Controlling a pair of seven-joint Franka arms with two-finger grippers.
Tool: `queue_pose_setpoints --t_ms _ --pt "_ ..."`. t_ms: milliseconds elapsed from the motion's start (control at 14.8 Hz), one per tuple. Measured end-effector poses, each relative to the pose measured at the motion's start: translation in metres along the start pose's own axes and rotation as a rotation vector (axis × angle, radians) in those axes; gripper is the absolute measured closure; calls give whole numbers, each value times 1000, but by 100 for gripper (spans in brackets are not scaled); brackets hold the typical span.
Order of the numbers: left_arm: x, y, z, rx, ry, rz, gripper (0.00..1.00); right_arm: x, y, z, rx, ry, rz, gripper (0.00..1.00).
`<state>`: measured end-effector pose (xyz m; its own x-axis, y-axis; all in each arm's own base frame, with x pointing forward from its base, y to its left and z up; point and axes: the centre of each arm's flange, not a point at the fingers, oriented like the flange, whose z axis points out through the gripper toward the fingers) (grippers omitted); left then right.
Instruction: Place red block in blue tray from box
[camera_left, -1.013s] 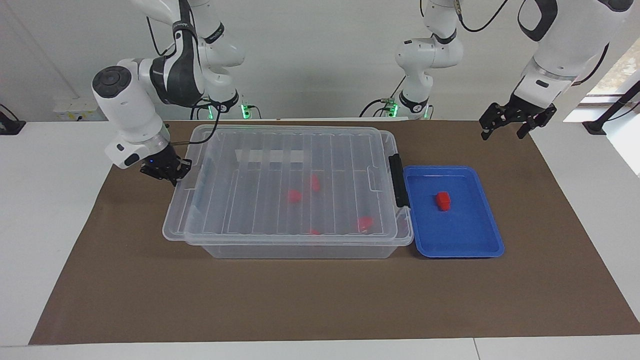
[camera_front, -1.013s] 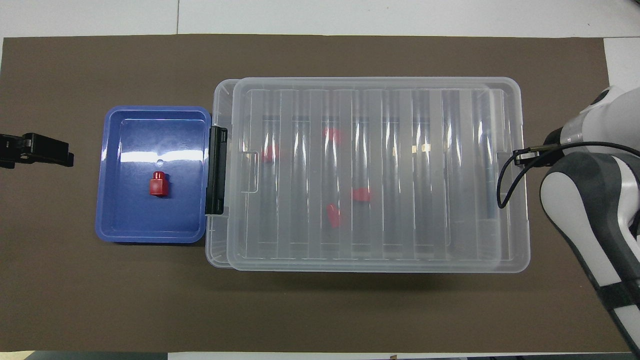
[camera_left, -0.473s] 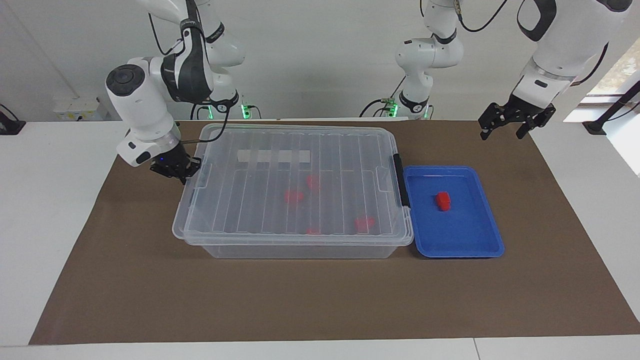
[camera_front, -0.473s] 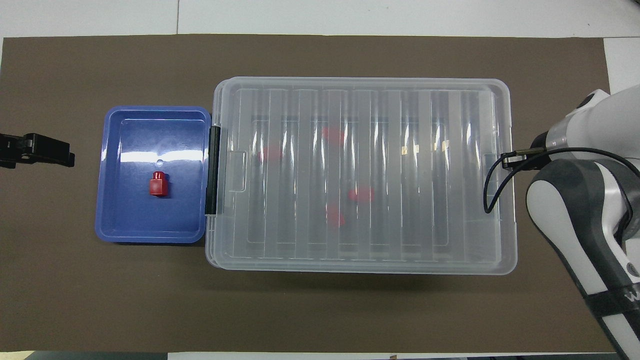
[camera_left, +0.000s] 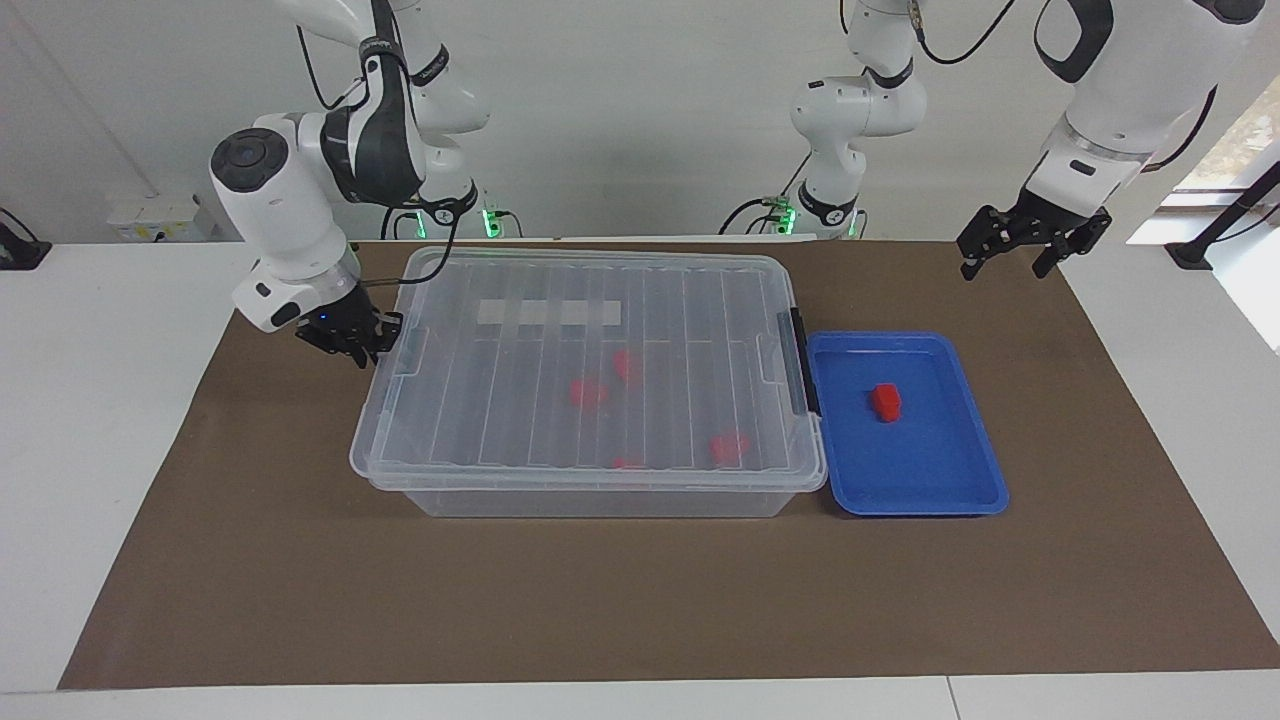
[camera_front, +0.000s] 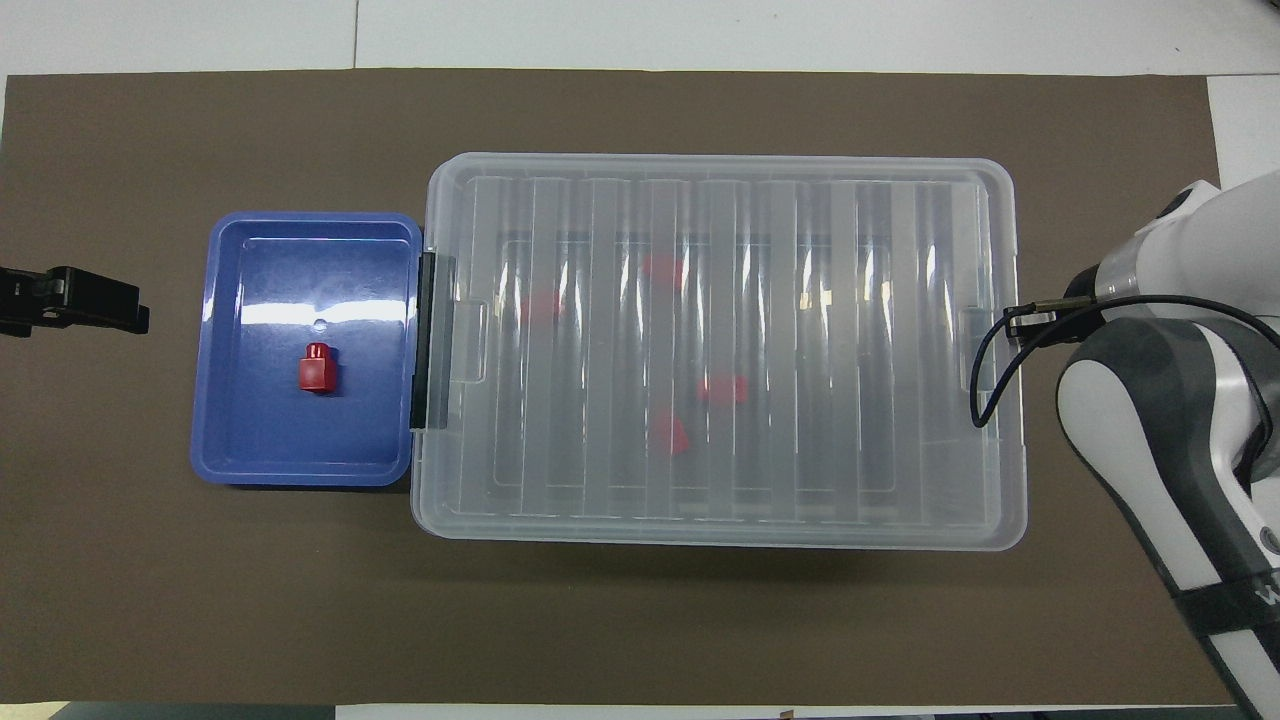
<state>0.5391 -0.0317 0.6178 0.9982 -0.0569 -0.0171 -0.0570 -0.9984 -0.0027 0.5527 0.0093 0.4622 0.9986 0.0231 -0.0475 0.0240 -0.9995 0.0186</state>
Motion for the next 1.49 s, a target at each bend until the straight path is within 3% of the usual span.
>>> queue_pose_setpoints --t_ms 405,473,878,1485 --pt "0 1 0 0 0 1 0 1 0 -52 0 -14 1 3" --pt "0 1 0 0 -1 1 0 -1 1 -63 -1 -18 3 0" --pt "0 1 2 0 -4 2 0 -25 8 -124 -1 -62 15 0" --pt "0 -1 2 0 -4 -1 0 -34 13 -130 1 -77 27 0"
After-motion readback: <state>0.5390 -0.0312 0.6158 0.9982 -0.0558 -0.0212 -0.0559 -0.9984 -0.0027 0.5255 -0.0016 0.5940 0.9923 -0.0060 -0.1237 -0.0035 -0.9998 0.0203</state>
